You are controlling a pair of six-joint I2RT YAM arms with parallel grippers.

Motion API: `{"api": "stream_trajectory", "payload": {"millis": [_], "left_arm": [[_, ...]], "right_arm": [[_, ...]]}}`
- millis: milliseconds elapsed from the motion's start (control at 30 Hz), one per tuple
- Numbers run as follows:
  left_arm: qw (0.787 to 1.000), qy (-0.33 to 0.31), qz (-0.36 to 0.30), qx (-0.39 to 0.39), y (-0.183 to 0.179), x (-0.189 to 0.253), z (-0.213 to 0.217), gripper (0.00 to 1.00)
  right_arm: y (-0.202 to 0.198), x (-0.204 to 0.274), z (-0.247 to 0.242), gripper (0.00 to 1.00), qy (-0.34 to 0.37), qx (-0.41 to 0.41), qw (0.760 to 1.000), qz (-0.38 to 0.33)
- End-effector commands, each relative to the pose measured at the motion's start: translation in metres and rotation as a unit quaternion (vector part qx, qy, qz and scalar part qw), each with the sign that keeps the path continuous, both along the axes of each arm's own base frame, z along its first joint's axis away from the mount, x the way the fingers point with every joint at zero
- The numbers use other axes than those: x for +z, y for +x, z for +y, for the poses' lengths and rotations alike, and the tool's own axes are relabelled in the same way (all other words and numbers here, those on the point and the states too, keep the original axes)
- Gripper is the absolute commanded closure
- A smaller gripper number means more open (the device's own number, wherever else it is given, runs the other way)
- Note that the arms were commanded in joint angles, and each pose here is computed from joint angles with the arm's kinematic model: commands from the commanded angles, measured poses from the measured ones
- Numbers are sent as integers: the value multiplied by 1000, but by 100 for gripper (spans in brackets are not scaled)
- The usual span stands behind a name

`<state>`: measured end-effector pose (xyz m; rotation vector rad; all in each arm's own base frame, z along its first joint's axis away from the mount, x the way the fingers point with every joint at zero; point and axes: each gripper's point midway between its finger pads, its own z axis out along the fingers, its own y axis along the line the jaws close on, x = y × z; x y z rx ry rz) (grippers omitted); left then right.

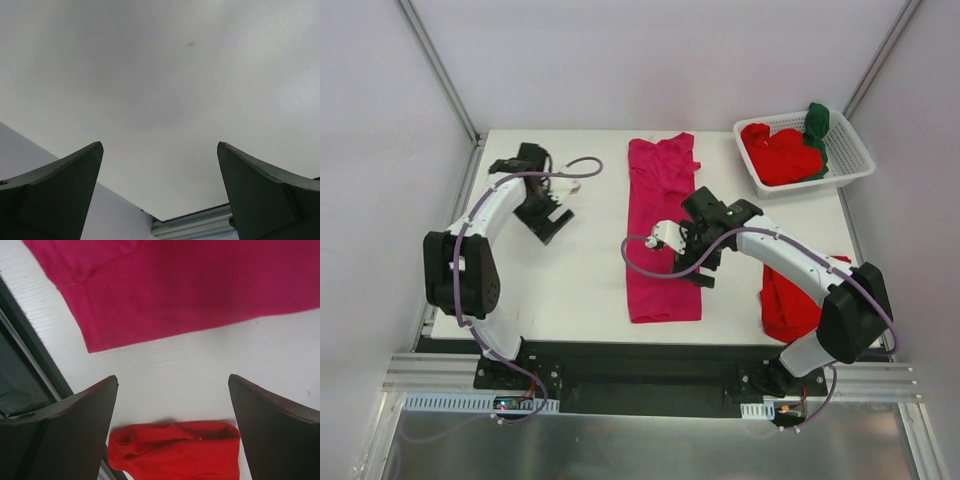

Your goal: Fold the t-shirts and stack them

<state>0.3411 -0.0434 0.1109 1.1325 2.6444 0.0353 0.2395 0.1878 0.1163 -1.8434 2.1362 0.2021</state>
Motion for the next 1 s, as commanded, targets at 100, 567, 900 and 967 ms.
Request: {"api": "stream_trajectory", "payload": {"millis": [100, 567, 900, 967], "left_arm": [[996, 58, 2, 75, -46, 12, 106, 1], [987, 61, -8, 149, -92, 10, 137, 1], [986, 67, -5, 154, -113, 6, 135, 1], [986, 67, -3, 154, -115, 4, 134, 1]], "right_arm": [[5, 10, 52, 4, 50, 29, 998, -3], [10, -14, 130, 4, 62, 112, 992, 16], [-19, -46, 122, 4, 29, 126, 988, 82], [-30, -46, 119, 4, 27, 133, 985, 107]]}}
